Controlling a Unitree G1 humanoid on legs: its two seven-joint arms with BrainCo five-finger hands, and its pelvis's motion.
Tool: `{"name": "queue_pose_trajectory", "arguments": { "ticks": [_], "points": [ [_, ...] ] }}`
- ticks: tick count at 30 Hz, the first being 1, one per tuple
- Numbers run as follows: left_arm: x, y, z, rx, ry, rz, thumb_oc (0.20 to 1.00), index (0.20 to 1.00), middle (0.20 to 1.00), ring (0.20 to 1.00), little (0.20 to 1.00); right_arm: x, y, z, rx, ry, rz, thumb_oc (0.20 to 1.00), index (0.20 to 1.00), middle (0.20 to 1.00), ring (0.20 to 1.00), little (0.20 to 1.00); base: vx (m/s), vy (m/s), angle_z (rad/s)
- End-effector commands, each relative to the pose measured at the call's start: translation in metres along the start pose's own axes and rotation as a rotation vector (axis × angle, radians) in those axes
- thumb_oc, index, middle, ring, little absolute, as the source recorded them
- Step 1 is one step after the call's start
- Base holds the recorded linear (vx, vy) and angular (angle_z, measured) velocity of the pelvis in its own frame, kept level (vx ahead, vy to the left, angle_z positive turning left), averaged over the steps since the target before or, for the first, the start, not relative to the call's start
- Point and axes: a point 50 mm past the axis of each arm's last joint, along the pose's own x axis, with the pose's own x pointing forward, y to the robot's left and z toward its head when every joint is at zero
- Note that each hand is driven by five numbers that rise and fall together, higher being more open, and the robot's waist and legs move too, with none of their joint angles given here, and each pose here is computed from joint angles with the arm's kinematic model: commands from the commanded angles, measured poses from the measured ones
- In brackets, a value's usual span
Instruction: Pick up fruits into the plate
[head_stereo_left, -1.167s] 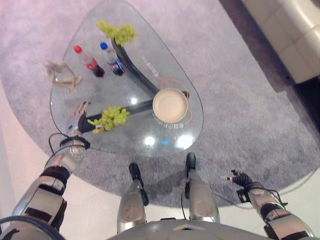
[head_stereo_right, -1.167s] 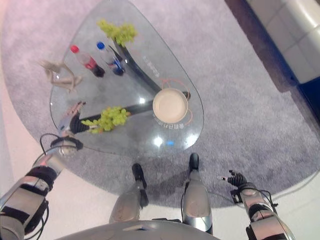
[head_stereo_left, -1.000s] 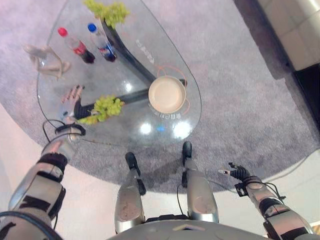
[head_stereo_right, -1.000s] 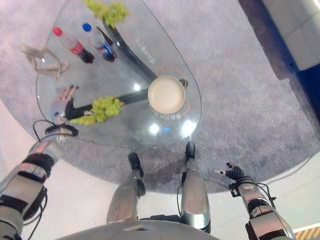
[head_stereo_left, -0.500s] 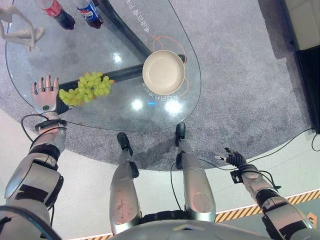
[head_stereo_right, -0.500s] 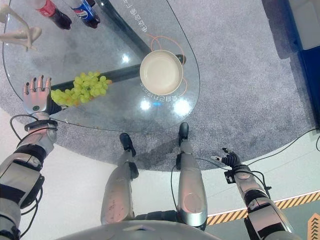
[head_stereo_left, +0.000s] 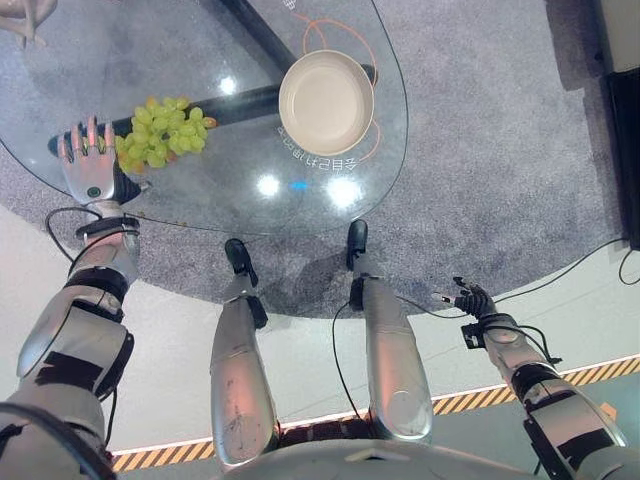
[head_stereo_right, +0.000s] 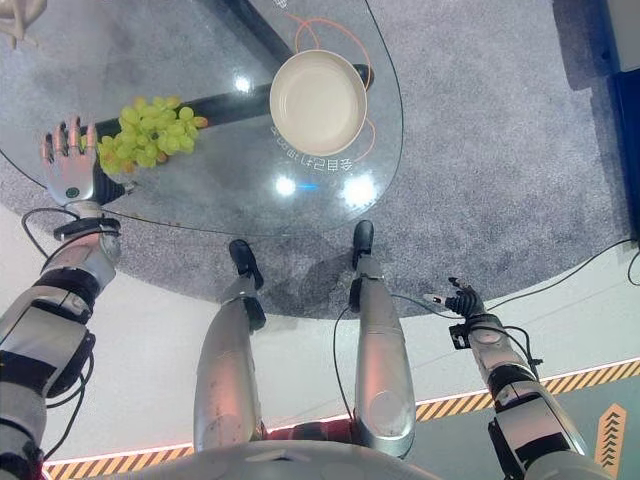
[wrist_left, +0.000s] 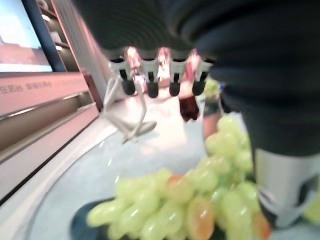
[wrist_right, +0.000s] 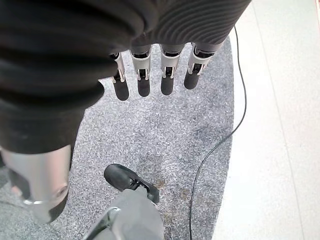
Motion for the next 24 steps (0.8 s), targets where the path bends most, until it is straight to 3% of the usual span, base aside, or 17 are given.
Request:
{"name": "queue_pose_trajectory", "arguments": {
  "ticks": [1,14,24],
  "points": [
    [0.008,0.012,-0.012,0.059,-0.041,0.086,1.0,1.0,1.0,1.0,1.0,-0.009,-0.003,-0.015,-0.002,0.005,-0.014,1.0,1.0,1.0,1.0,1.0,0.0,0.0,0.0],
    [0.027,0.025,-0.005,0.171,-0.134,0.104,1.0,1.0,1.0,1.0,1.0,-0.009,-0.015,0.001,-0.024,-0.087,-0.053,1.0,1.0,1.0,1.0,1.0,0.01,0.021,-0.01],
    [0.032,0.023,-0.026,0.238,-0.015,-0.02,1.0,1.0,1.0,1.0,1.0,-0.011,-0.022,0.003,-0.018,-0.116,-0.073,1.0,1.0,1.0,1.0,1.0,0.01,0.028,-0.01]
  ]
}}
